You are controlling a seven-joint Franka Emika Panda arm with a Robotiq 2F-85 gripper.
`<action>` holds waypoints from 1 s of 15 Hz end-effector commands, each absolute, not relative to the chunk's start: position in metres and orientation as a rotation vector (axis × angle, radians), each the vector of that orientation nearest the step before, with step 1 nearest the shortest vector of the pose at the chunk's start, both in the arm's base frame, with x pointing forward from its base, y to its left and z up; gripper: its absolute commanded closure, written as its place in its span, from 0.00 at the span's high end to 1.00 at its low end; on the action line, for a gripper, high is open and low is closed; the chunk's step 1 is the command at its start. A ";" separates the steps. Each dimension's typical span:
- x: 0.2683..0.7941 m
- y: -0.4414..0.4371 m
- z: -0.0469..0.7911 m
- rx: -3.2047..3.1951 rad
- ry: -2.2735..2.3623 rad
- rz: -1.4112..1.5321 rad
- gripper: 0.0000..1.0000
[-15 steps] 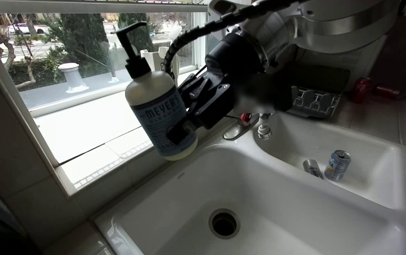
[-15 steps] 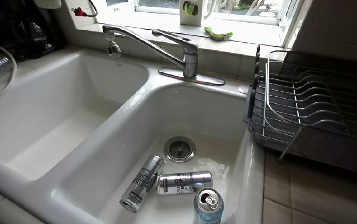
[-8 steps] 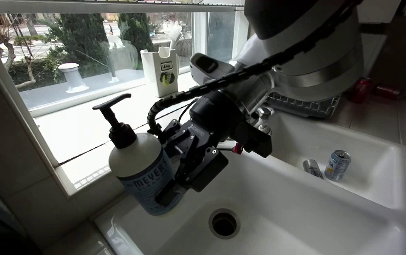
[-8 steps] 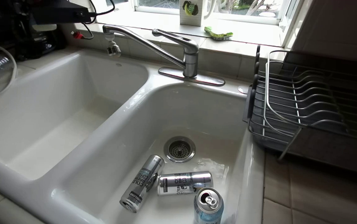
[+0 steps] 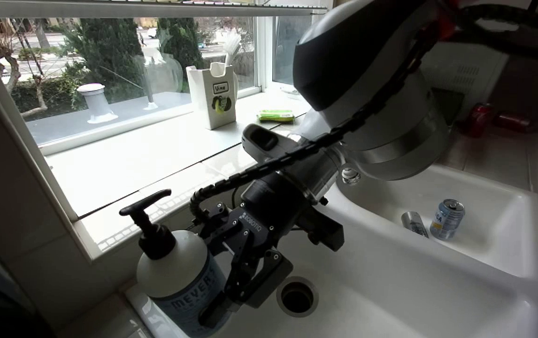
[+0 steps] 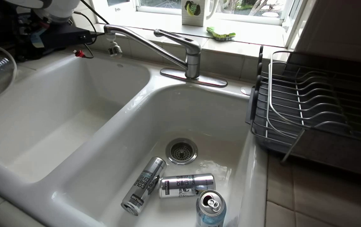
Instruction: Put the bottle on the left of the sink
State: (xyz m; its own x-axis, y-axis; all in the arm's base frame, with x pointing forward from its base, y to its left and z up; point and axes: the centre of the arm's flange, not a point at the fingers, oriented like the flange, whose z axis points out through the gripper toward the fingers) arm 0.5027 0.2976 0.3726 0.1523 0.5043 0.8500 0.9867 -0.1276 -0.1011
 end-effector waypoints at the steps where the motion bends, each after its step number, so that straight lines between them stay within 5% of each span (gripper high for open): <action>1: 0.516 0.308 0.352 -1.667 -1.432 -0.884 0.45; 15: 0.547 0.349 0.293 -1.588 -1.424 -0.812 0.45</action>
